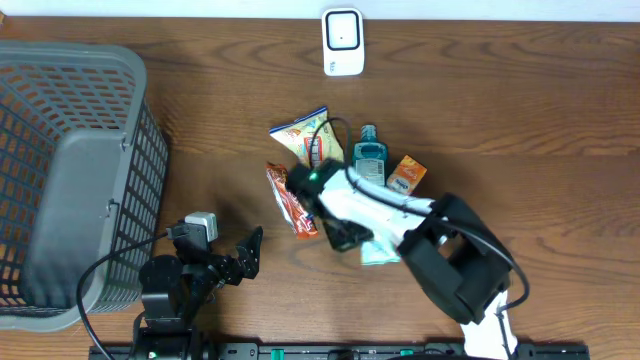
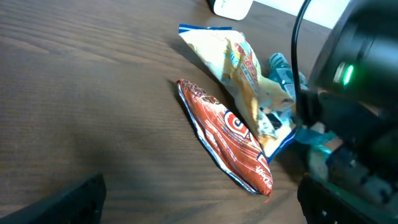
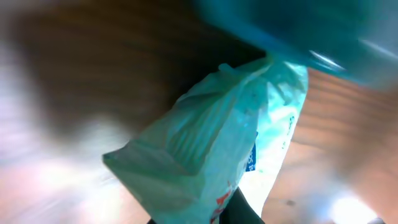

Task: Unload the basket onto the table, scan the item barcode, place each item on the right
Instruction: 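Close the right gripper on the wipes packet and lift it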

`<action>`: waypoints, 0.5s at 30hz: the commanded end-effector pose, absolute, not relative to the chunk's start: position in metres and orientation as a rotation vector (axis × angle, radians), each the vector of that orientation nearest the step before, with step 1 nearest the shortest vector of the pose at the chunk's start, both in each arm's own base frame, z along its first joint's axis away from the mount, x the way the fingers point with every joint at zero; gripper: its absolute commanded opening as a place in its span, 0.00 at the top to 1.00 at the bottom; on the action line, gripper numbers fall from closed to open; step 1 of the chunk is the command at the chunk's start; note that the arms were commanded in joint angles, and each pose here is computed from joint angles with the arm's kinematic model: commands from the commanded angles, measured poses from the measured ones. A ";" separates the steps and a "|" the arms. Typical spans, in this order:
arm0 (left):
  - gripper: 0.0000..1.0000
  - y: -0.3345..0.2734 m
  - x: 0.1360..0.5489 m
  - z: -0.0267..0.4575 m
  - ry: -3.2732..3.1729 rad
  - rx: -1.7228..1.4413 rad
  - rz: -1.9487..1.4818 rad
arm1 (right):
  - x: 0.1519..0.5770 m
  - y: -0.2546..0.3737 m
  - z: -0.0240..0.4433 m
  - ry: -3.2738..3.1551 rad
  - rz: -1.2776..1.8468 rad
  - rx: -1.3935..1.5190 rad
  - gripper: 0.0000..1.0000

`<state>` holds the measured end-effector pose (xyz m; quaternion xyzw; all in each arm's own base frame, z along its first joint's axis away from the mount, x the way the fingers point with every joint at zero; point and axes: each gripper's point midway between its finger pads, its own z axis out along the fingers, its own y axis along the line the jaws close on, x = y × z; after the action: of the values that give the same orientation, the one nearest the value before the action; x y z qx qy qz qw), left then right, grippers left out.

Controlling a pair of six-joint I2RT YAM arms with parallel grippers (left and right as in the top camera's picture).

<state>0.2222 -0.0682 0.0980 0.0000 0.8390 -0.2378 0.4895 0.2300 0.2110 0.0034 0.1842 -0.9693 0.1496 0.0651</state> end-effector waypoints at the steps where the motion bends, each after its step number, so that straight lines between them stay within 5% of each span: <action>1: 0.02 -0.071 0.217 0.086 2.082 -0.012 -0.601 | 0.197 0.273 0.025 -2.699 -0.273 0.831 0.99; 8: 0.02 -0.071 0.217 0.086 2.082 -0.012 -0.601 | 0.185 0.295 0.118 -2.429 -1.062 1.190 0.99; 15: 0.02 -0.071 0.217 0.086 2.082 -0.012 -0.601 | 0.179 0.311 0.180 -2.167 -1.638 1.165 0.99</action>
<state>0.2223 -0.0682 0.0981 0.0001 0.8389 -0.2378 0.4896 0.1853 0.2863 0.1271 0.3772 -0.8287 -0.3913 0.1334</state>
